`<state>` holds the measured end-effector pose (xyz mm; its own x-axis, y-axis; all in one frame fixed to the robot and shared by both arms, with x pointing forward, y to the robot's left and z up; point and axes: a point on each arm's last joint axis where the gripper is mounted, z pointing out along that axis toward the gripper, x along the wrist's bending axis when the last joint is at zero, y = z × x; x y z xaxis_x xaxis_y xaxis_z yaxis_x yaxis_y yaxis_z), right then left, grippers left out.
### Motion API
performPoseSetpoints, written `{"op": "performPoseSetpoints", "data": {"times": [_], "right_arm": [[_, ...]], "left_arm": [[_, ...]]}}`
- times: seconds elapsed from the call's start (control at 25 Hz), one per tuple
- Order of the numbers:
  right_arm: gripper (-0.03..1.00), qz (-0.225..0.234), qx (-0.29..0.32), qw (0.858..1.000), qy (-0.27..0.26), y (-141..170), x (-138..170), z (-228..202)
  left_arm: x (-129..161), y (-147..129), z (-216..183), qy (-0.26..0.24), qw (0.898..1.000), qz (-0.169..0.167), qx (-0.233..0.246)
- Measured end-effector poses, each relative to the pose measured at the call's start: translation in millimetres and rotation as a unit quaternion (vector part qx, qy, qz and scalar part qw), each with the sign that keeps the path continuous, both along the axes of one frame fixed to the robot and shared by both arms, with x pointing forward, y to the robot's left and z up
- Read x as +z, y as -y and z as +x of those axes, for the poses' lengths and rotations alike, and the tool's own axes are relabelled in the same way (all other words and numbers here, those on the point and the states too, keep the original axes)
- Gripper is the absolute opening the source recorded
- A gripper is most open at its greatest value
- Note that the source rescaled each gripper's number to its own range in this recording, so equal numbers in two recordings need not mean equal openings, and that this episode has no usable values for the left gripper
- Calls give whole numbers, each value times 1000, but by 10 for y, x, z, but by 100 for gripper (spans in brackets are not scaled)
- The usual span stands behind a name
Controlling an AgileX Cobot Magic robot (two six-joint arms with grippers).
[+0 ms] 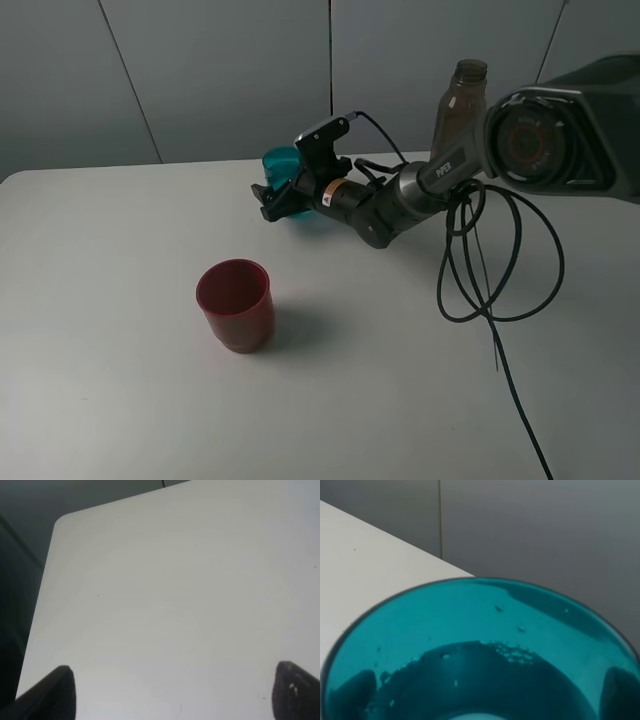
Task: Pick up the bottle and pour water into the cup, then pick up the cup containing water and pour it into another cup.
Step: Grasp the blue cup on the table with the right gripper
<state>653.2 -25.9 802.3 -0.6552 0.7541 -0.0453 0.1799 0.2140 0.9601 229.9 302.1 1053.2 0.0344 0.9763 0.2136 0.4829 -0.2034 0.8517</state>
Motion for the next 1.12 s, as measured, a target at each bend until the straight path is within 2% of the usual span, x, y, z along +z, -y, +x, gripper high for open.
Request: {"op": "performPoseSetpoints", "data": {"times": [0.28,0.88,0.92,0.96,1.0,1.08,1.12], "right_arm": [[100,21,-11,1000,-8,6,-37,4],[99,25,-11,1000,-8,4,-37,8],[95,25,-11,1000,-8,4,-37,8],[83,25,-11,1000,-8,4,-37,8],[62,25,-11,1000,-8,4,-37,8],[0,25,-10,1000,-8,-4,-37,3],[5,27,-12,1000,-9,-3,-36,4]], "left_arm": [[0,0,0,0,1000,2,-1],[0,0,0,0,1000,2,-1],[0,0,0,0,1000,2,-1],[0,0,0,0,1000,2,-1],[0,0,0,0,1000,2,-1],[0,0,0,0,1000,2,-1],[0,0,0,0,1000,2,-1]]}}
